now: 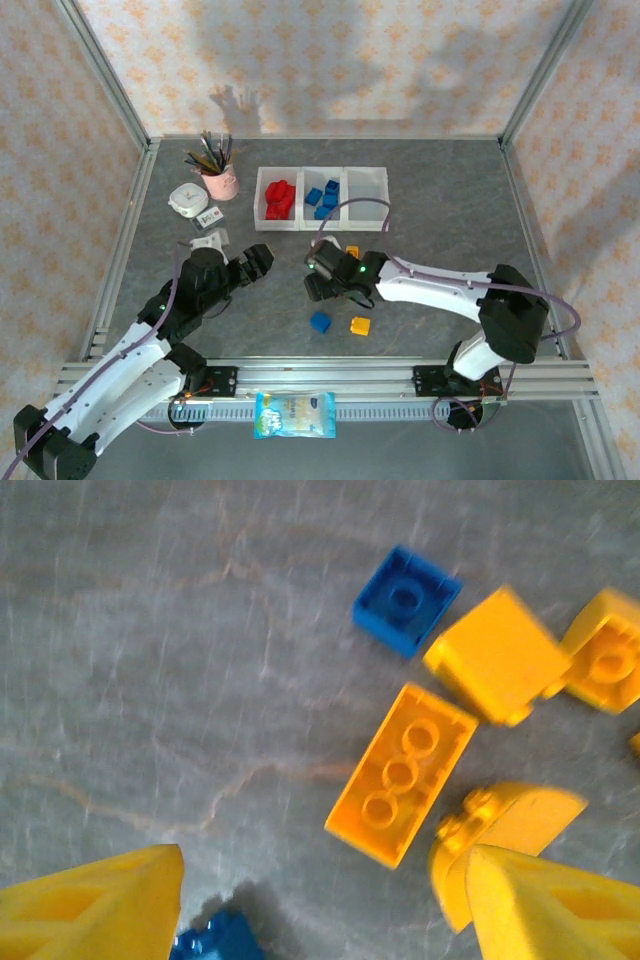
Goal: Sort the legos into containers by color
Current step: Pick up the lego from the bottom-center of the table.
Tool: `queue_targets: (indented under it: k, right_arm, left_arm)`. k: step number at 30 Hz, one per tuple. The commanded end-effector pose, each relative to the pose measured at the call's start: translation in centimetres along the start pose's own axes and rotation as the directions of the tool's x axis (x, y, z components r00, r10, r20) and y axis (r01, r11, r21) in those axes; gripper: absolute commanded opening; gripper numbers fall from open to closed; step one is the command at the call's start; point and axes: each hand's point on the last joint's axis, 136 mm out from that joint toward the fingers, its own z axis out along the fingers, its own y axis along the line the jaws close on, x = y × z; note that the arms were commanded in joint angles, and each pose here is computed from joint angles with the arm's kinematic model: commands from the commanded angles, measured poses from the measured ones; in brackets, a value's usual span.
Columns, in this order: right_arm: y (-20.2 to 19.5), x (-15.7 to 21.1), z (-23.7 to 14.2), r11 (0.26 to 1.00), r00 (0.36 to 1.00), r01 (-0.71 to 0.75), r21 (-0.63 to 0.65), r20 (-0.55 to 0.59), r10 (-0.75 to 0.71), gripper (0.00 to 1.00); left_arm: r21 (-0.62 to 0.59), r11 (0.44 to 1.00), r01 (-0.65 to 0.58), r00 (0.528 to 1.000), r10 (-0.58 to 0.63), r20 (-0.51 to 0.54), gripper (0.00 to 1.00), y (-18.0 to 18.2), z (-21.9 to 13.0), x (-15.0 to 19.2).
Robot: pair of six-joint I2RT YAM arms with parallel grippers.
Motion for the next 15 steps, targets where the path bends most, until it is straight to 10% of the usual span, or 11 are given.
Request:
queue_targets:
  k: [1, 15]
  right_arm:
    - [1.3, 2.0, -0.2, 0.999, 0.999, -0.025, -0.048, -0.024, 0.024, 0.74]
    - [4.7, 6.8, 2.7, 0.997, 0.991, 0.052, -0.059, -0.123, -0.058, 0.74]
  left_arm:
    - [-0.061, 0.997, 0.041, 0.999, -0.041, 0.006, 0.99, 1.6, -0.2, 0.7]
    - [-0.125, 0.990, 0.062, 0.998, -0.063, -0.001, 0.99, 4.0, -0.5, 1.9]
